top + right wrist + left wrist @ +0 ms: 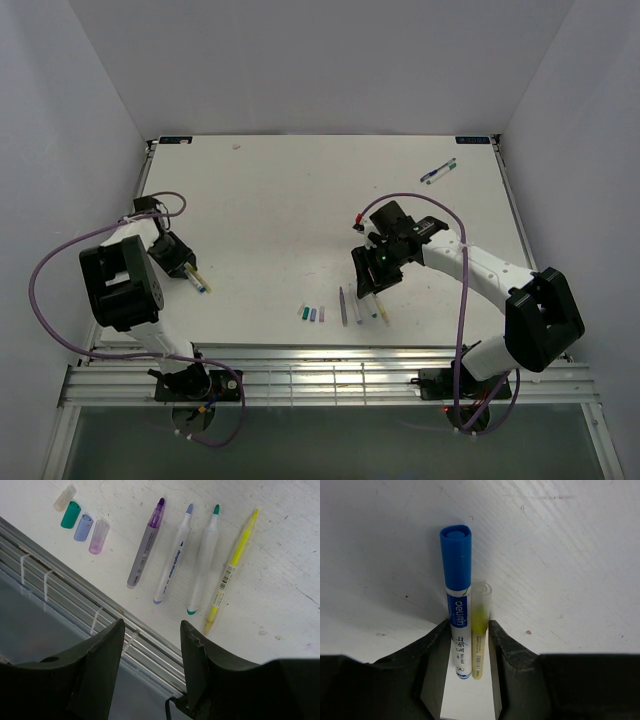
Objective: Open the pen caps
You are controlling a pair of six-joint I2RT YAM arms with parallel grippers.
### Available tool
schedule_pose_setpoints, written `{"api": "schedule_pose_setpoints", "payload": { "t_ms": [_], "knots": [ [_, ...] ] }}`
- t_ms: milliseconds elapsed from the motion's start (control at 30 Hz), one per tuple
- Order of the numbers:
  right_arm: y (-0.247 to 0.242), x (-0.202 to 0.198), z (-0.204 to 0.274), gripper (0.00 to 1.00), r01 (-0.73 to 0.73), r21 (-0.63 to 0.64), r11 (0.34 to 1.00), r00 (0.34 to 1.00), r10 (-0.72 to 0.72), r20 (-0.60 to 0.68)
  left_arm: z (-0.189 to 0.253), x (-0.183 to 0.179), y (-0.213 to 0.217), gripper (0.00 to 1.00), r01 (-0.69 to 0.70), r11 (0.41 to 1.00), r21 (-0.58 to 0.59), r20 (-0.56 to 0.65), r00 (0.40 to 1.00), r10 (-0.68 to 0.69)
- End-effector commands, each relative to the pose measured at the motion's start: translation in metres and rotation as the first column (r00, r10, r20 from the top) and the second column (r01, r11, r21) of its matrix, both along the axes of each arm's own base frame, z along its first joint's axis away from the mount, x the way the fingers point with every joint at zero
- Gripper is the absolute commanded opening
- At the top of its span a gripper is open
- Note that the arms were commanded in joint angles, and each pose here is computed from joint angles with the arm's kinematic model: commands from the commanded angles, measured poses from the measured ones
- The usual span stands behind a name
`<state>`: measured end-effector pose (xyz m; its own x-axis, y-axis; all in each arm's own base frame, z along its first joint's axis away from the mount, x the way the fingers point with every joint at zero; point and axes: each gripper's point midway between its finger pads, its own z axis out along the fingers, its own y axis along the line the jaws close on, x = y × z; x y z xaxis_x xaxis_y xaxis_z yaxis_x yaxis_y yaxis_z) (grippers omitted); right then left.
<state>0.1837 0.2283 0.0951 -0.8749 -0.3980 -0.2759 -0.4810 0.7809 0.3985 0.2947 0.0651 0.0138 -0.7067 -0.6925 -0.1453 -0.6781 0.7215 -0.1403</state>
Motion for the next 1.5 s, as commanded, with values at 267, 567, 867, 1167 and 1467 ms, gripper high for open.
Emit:
{"api": "schedule_pose_setpoints", "payload": {
  "t_ms": [267,567,867,1167,1467],
  "knots": [
    [0.009,0.011,0.011,0.55,-0.013,0.035,0.999,0.998,0.01,0.065,-0.023,0.002,-0.017,0.49,-0.004,0.999,-0.036,-0.08,0.997,0.001],
    [0.007,0.008,0.005,0.55,-0.01,0.03,1.0,0.998,0.008,0.055,-0.015,0.005,-0.015,0.65,0.004,1.0,-0.02,-0.043,0.999,-0.005],
    [0.005,0.007,0.003,0.55,-0.008,0.024,1.0,0.999,0.006,0.05,-0.003,0.003,-0.006,0.68,-0.001,1.0,0.026,0.01,1.0,0.001],
    [0.001,0.0,-0.007,0.55,-0.01,0.015,1.0,1.0,0.009,0.028,0.004,-0.009,0.001,0.58,-0.024,0.999,0.038,0.079,0.997,0.021],
    [0.001,-0.002,-0.008,0.55,-0.009,0.017,1.0,1.0,0.009,0.026,0.012,-0.002,-0.006,0.57,0.02,1.0,0.004,0.176,0.984,-0.02]
  ]
}}
